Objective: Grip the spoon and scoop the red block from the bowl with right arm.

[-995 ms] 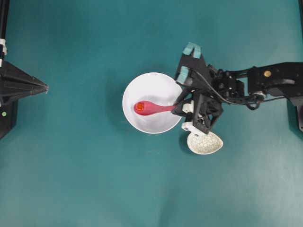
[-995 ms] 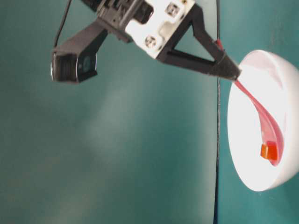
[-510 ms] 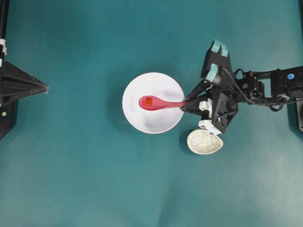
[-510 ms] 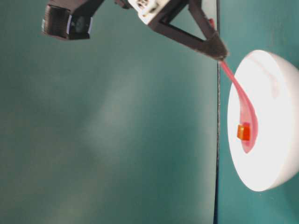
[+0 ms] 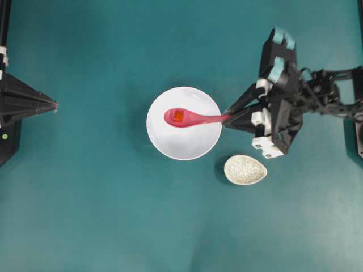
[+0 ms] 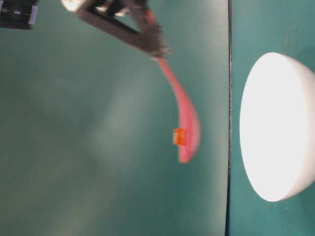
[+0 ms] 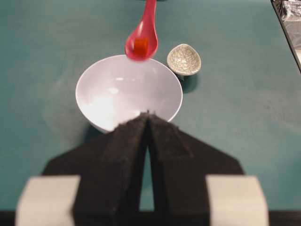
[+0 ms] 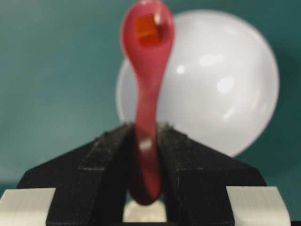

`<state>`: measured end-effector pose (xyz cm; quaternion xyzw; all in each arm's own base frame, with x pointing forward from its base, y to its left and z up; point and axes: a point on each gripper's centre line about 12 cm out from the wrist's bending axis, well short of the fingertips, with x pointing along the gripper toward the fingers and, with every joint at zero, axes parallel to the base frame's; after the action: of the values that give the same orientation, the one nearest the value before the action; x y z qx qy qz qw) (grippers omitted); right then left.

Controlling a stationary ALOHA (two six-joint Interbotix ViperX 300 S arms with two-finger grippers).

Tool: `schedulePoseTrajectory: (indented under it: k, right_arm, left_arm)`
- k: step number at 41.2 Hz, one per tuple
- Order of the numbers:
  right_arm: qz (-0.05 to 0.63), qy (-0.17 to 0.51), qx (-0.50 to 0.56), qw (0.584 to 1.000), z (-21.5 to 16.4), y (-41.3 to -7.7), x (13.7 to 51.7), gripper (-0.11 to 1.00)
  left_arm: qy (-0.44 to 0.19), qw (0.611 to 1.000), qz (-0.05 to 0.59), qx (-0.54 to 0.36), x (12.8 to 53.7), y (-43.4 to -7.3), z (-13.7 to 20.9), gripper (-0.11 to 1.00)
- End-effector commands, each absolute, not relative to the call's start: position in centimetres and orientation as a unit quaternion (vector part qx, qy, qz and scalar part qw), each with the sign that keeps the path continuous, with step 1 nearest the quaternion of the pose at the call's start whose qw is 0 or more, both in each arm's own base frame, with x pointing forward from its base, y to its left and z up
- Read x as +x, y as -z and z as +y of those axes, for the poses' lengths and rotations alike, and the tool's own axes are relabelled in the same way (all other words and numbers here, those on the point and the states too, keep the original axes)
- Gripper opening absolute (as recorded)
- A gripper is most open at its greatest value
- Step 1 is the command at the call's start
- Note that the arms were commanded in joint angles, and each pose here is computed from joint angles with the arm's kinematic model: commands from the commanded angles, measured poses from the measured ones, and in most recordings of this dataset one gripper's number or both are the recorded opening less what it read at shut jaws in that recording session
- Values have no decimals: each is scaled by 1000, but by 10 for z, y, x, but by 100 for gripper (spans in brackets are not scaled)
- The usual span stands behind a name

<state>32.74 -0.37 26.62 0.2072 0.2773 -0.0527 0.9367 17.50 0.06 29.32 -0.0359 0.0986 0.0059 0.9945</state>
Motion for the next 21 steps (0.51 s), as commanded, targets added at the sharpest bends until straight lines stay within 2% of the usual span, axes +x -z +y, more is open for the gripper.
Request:
schedulePoseTrajectory:
  k: [1,9,21]
  right_arm:
    - [247,48,207,945,-7,-301,325,24]
    - [228,47,208,950,-10,-325,322,24]
    - [227,47,208,950,-10,-326,322,24]
  left_arm:
    - [-5,997,76,-33,176,-308,1,0]
    - [-5,997,75,-33,176,-309,1,0]
    - [-5,997,76,-34,177,-308,1,0]
